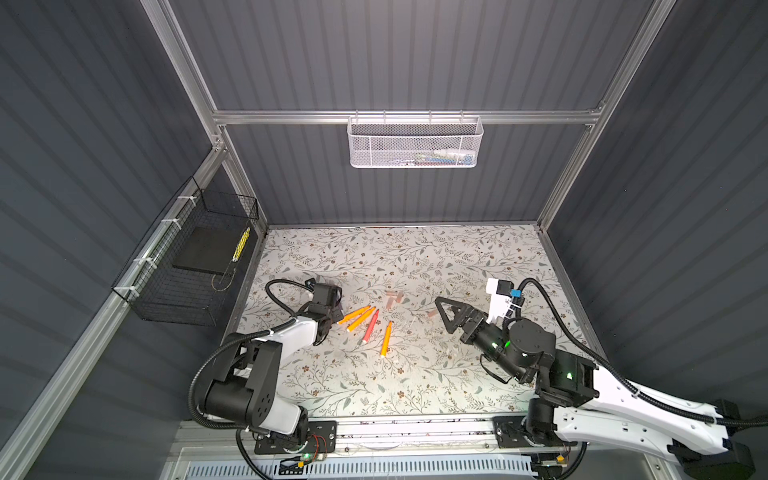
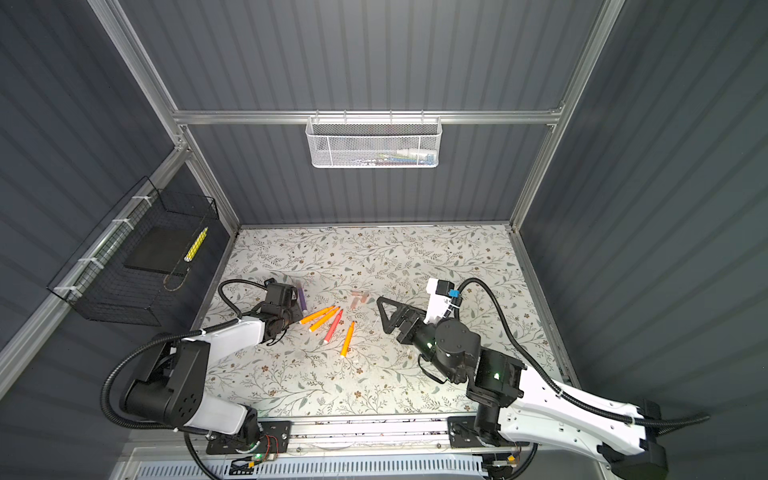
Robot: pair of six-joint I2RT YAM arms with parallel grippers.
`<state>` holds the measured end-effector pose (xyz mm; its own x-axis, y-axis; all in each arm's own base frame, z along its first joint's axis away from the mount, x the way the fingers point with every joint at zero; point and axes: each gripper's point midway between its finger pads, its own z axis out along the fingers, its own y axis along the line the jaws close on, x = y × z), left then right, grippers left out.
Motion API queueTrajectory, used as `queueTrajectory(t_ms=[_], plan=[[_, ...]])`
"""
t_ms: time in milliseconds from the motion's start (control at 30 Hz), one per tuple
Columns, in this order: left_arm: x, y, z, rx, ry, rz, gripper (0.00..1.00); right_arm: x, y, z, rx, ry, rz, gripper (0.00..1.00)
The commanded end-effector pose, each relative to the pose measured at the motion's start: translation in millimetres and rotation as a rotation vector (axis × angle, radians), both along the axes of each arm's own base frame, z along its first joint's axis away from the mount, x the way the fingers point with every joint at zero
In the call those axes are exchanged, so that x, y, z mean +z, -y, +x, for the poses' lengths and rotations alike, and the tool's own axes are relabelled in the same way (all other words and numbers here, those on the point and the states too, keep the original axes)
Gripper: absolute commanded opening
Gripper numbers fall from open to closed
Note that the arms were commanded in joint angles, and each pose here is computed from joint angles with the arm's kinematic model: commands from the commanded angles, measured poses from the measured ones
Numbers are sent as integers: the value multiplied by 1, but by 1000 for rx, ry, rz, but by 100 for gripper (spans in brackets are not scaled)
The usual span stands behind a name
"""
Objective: Insert the pens into the pen caps
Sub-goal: 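Lower the capped pink marker beside the purple marker with the left gripper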
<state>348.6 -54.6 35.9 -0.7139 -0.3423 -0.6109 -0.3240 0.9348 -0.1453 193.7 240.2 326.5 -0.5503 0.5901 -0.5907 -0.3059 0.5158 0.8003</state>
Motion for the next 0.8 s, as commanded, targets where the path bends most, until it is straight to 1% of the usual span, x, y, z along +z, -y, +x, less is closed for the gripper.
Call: queueTrajectory(t_ms=[0,100,200,267,367,433,567,767], plan=[[5,4,17,36,30,-70,0,7,2,0,-4,9,18,95],[-5,0,22,59,12,-80,0,5,4,4,-32,2,-3,96],[-14,-1,28,66,-2,-107,0,13,-4,2,5,16,0,96],[-17,-1,31,75,-2,-119,0,13,-1,2,0,10,-17,96],[-18,1,38,70,4,-128,0,0,6,3,-17,0,-31,99],[-20,2,42,67,-10,-127,0,-6,12,3,-8,3,-46,99],[-25,4,47,65,-27,-131,0,-19,33,4,-49,14,-82,99],[-29,2,47,70,-43,-126,0,-35,57,4,-117,21,-92,99]])
